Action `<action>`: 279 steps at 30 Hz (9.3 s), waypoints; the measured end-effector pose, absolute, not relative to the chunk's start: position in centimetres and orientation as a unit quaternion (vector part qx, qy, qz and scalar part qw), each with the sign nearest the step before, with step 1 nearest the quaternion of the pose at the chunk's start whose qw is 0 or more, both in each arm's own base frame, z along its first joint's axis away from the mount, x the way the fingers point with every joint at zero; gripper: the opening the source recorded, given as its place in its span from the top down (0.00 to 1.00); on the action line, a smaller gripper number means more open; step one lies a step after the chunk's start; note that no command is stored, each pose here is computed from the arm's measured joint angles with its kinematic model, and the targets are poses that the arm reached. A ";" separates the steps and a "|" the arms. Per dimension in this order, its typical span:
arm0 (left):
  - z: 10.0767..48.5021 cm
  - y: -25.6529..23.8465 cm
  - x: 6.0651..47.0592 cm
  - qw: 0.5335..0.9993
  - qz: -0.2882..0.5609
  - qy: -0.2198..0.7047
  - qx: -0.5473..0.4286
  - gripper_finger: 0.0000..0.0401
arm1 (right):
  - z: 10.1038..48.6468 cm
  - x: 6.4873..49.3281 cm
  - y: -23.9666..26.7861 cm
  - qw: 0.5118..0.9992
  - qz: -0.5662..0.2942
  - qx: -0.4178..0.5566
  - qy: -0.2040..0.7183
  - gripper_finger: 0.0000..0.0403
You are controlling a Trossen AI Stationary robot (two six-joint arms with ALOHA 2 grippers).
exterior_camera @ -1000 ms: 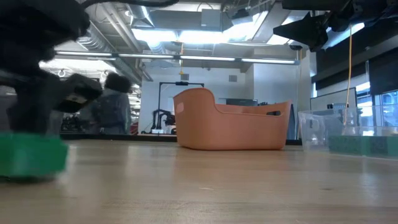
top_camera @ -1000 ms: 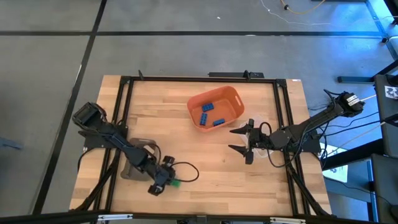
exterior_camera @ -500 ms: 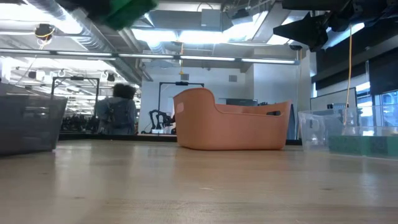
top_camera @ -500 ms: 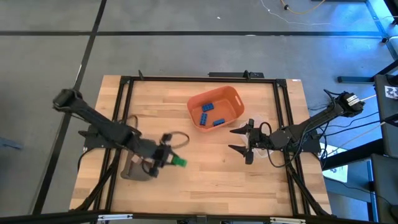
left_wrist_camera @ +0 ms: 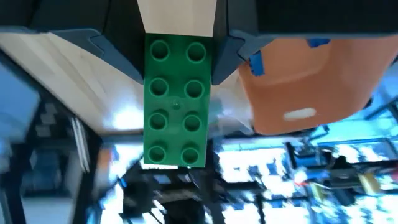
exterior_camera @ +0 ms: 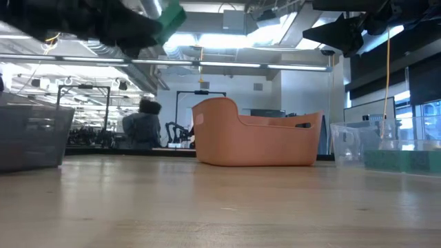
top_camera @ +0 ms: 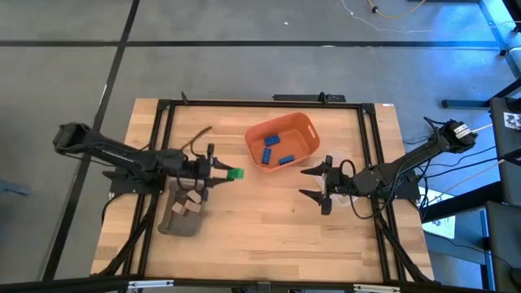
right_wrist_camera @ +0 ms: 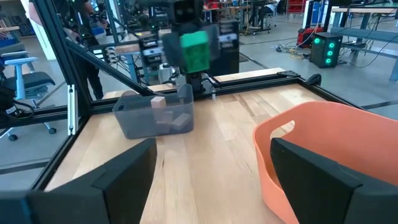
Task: Sort & place blocks by color
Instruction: Put the green game piece into the transparent bin, then return to Home Position
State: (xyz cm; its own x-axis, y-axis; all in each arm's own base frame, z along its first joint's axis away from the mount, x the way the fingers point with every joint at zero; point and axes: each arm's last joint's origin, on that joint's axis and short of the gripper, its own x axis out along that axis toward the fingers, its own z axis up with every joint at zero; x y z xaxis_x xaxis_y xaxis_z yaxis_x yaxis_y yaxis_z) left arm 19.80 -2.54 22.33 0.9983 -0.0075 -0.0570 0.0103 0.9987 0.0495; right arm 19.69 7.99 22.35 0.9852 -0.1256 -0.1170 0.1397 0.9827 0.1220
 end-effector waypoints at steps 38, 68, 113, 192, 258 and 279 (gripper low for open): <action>20.6 -4.0 21.7 0.997 0.022 -0.040 -0.067 0.68 | 22.2 21.4 7.8 0.996 -0.049 0.068 0.010 0.21; 19.9 -6.9 29.8 0.997 0.000 0.041 0.072 0.68 | 18.8 30.8 9.4 0.998 -0.053 -0.034 0.017 0.25; 20.5 -4.4 18.8 0.995 0.080 -0.056 -0.005 0.28 | 23.4 14.3 6.0 0.853 -0.281 0.098 0.429 0.68; 22.2 -3.5 17.4 0.997 0.003 -0.074 -0.027 0.28 | 20.3 14.2 5.3 0.997 -0.037 0.050 -0.040 0.22; 22.2 -3.6 17.4 0.996 -0.002 -0.076 -0.044 0.28 | 21.5 14.3 5.4 0.995 -0.036 0.060 -0.070 0.22; 23.4 -1.4 11.7 0.994 0.083 -0.064 0.021 0.54 | 21.3 14.3 5.4 0.995 -0.036 0.071 -0.060 0.22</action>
State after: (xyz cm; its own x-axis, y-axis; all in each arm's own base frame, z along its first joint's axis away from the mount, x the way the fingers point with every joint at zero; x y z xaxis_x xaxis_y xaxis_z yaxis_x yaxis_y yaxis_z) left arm 11.65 -1.36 23.40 0.9778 0.1631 0.1317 -0.1685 0.9852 0.0310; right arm 14.34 5.37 21.27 0.9901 -0.0800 0.1150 0.0629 0.9874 0.1450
